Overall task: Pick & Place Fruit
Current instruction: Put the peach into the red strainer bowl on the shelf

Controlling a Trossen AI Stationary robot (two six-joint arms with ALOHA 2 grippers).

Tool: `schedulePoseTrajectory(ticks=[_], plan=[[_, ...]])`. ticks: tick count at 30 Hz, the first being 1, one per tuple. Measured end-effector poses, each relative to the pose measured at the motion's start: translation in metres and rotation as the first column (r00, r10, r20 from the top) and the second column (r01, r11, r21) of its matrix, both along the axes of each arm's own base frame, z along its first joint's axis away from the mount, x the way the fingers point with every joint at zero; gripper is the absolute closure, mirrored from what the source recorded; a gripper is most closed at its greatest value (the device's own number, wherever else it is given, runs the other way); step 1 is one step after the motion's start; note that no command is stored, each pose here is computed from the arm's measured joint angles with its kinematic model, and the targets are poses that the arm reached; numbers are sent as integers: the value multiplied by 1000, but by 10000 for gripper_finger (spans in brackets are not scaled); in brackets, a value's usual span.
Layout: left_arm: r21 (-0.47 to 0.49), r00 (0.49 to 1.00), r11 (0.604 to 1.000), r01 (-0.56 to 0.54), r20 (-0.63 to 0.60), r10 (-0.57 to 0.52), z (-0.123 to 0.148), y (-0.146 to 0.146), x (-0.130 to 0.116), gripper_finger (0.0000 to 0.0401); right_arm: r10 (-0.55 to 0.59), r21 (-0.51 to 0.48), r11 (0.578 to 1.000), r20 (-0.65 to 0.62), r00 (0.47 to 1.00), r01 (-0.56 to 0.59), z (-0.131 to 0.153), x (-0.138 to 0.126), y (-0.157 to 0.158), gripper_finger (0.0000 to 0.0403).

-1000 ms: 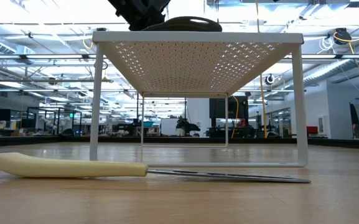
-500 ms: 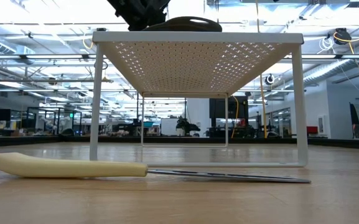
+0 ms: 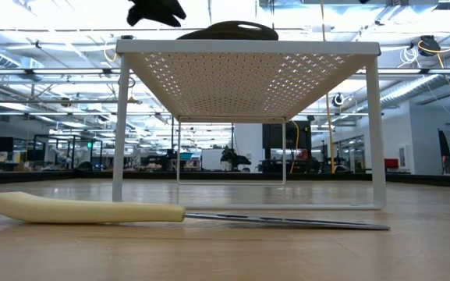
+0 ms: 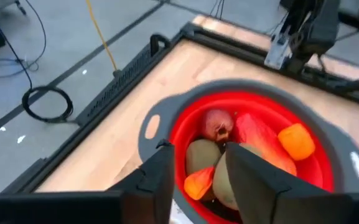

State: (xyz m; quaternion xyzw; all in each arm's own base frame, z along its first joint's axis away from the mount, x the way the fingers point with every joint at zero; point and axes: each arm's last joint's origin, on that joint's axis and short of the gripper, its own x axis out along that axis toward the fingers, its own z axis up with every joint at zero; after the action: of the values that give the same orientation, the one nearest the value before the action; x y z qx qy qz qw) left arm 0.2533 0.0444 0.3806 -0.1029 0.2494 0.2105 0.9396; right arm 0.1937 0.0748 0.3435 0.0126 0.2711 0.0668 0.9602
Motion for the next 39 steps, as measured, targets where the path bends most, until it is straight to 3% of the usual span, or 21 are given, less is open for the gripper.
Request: schedulePoseTrajectory(ticks=[5,13,20,24,30,34,39], plan=[[0,1000,1000,0,9,0,8,-2,-15,312,37,22,999,-67,997,-36,-5,-9,12,402],[-27,998,998,50,36,-49,6,-4,-15,390,146,80,988,-146,978,-135,-10,-27,36,402],[-61,999,997,46,16,-45,-4,-4,-14,388,321,118,946,-242,916,-301,-19,-39,57,403],[-64,999,997,53,10,-53,-7,-6,-14,398,447,100,890,-384,808,-444,-33,-45,66,403],[-22,996,996,89,32,-88,-4,-9,-12,387,581,228,789,-579,571,-571,-53,-49,73,403],[6,991,992,124,51,-124,-1,-12,-11,387,650,230,681,-629,427,-695,-62,-52,74,403],[9,987,988,153,49,-153,-2,-17,-10,399,691,181,523,-663,289,-833,-69,-56,72,403]])
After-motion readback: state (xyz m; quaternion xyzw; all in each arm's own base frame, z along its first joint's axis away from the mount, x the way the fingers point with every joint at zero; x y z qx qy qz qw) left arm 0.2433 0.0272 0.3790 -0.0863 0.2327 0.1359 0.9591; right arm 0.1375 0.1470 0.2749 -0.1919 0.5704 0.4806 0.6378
